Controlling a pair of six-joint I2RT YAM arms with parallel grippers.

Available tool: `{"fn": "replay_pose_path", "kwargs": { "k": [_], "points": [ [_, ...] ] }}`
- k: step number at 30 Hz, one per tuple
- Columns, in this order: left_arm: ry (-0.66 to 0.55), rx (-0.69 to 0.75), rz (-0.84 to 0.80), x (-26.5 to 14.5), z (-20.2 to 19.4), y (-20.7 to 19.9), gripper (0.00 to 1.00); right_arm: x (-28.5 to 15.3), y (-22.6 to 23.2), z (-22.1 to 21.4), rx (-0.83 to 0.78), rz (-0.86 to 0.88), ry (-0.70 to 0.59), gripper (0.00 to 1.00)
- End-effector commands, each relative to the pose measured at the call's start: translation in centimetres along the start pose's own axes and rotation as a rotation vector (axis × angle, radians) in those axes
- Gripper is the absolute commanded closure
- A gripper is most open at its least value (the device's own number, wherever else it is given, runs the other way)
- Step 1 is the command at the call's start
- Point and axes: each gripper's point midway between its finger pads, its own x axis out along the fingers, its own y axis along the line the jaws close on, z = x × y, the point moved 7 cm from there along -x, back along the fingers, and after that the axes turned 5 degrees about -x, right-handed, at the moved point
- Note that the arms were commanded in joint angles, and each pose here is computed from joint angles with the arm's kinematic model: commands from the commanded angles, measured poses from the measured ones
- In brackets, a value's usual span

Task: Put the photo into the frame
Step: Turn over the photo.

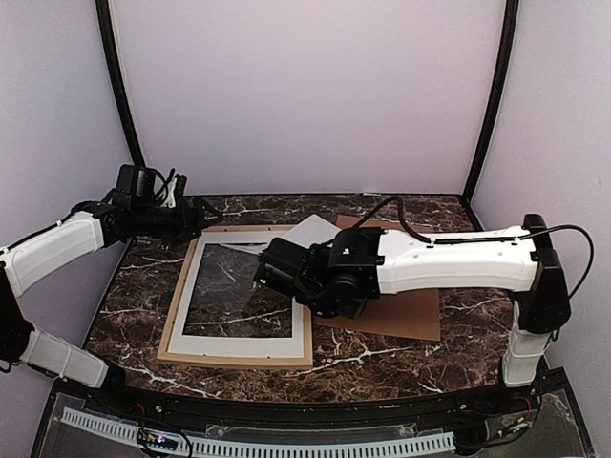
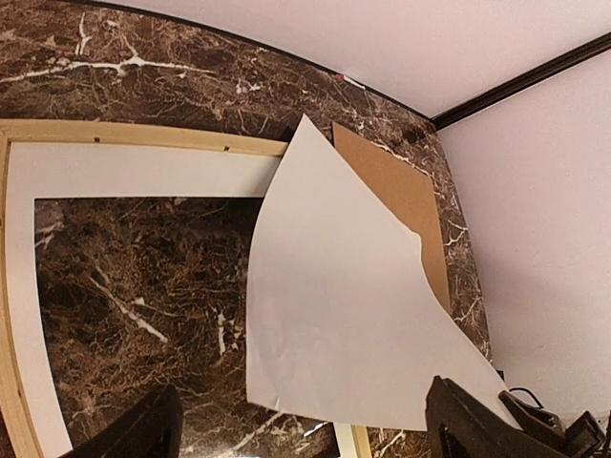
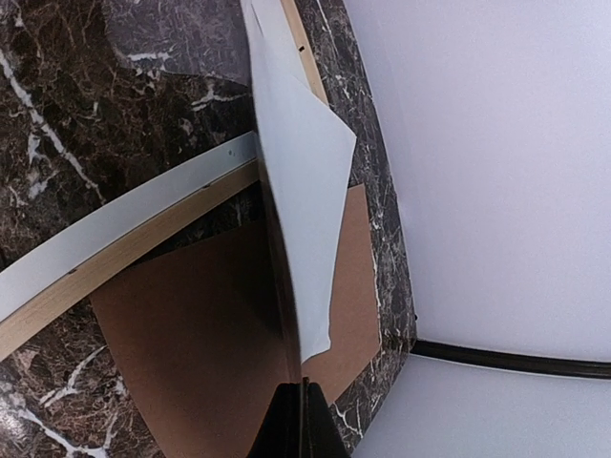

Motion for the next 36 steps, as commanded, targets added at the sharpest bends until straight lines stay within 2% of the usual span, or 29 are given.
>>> {"fn": "replay_pose_path", "kwargs": {
  "k": [1,14,28,30,36],
  "points": [
    [0.055,-0.027,-0.023,-0.1,-1.1,0.5,0.09,-1.0,1.4,-0.1,0.025,0.016,-0.042,1.0],
    [0.365,-0.125,-0.142,5.3,-4.8,3.2,0.06,-3.8,6.9,-0.5,-0.091,0.037,-0.168,1.0],
    [0.533,-0.188,-0.135,8.0,-8.5,5.7,0.12,-5.1,8.6,-1.0,-0.134,0.006,-0.234,1.0],
    [0.555,-0.188,-0.156,8.3,-8.9,5.4,0.15,-5.1,8.7,-1.1,-0.137,0.001,-0.232,1.0],
    [0.619,-0.191,-0.186,9.1,-10.1,4.6,0.37,-5.2,8.7,-1.3,-0.14,-0.011,-0.233,1.0]
  ]
}}
